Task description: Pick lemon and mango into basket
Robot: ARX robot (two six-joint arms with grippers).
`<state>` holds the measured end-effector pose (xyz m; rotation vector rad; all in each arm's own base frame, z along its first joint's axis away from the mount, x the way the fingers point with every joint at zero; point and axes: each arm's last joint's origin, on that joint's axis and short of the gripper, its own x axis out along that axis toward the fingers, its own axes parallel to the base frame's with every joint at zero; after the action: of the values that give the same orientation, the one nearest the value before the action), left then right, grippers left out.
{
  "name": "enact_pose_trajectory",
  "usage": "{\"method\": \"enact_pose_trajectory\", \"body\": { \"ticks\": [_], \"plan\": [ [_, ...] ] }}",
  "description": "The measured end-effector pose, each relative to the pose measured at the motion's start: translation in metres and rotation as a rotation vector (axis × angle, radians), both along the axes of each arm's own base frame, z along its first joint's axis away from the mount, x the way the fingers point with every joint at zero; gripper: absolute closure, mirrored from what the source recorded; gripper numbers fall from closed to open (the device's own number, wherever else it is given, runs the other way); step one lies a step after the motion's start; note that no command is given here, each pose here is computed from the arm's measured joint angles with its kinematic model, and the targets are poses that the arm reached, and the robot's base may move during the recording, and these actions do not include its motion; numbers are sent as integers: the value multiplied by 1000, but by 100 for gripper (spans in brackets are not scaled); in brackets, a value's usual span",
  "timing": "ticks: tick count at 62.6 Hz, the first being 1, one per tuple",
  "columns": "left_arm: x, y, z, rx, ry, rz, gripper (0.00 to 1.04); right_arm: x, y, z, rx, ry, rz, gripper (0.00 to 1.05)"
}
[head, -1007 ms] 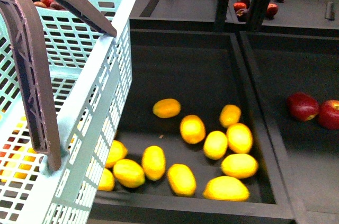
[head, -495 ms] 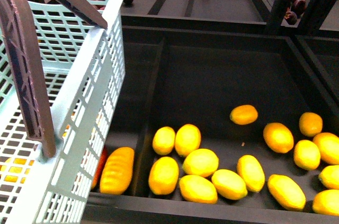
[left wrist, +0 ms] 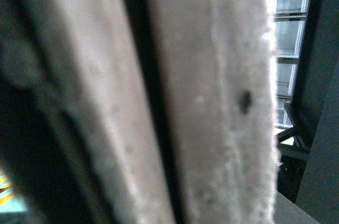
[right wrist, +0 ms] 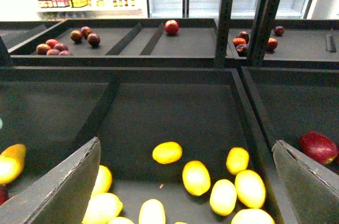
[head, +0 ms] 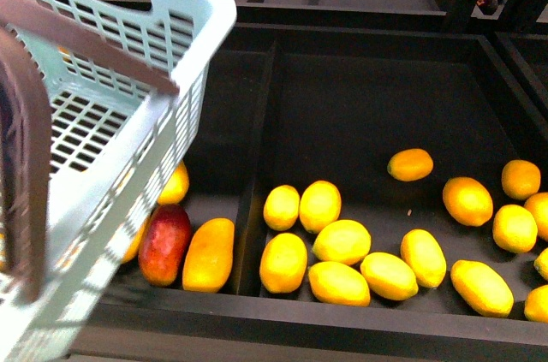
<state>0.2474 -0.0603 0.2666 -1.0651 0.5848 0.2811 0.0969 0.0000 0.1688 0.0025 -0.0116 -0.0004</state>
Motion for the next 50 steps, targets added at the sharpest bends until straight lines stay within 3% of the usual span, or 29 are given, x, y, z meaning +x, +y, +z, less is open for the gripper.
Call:
{"method": "enact_pose_trajectory", "body": {
  "ticks": [4, 10, 13, 15, 28, 50],
  "plan": [
    [21, -12, 0, 151, 19, -138, 78, 0, 0, 0, 0, 0, 0, 9],
    [50, -33, 2, 227, -7, -252, 78, 0, 0, 0, 0, 0, 0, 9],
    [69, -48, 7, 236, -29, -314, 86, 0, 0, 0, 0, 0, 0, 9],
    [80, -59, 11, 222, -44, -349, 91, 0, 0, 0, 0, 0, 0, 9],
    [116, -117, 20, 113, -38, -528, 91, 0, 0, 0, 0, 0, 0, 9],
    [108, -167, 32, -20, -84, -666, 92, 0, 0, 0, 0, 0, 0, 9]
  ]
}}
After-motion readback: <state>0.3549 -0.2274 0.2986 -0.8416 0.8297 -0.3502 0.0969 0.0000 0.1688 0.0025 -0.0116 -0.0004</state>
